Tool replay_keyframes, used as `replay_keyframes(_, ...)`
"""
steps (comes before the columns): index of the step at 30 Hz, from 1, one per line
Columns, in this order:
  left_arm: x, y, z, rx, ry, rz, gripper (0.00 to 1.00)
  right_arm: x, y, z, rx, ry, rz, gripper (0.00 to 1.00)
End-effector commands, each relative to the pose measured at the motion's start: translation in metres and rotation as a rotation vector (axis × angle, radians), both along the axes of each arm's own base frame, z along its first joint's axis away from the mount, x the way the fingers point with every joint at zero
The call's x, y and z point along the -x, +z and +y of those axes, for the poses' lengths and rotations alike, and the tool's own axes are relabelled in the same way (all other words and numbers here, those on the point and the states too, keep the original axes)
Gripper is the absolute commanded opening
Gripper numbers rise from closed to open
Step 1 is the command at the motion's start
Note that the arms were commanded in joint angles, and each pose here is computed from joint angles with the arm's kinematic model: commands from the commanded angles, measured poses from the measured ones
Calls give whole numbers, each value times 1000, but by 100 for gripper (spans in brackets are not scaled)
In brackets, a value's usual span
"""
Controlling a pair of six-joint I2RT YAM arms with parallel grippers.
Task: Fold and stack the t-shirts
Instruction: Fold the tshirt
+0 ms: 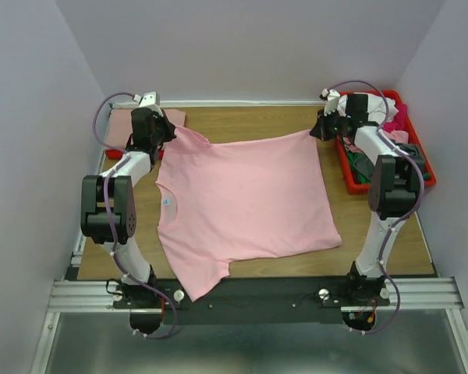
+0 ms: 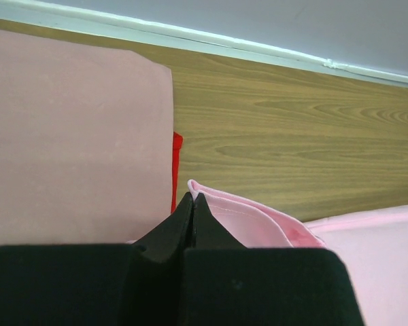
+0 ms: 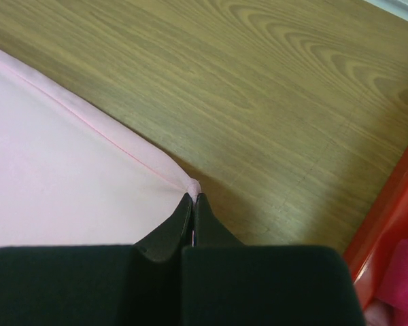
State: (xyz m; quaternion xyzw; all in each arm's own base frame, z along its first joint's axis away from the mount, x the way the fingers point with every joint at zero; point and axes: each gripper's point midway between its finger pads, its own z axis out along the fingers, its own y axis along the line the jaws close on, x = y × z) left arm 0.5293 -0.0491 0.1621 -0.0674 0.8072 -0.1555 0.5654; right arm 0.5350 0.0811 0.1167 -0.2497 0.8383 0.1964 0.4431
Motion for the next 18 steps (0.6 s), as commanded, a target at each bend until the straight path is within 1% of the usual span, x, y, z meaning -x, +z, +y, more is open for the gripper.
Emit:
replay_keyframes(1,5,13,-4,-14,-53,-35,0,-6,-5,3,-4,-8,4,0)
replay_keyframes(13,34,38,-14,9,-111,-79,0,7,-12,0,15,-12,16,0)
replay_keyframes(18,45,39,-16,17,-120,-70,0,6,-20,-2,21,-23,31,0)
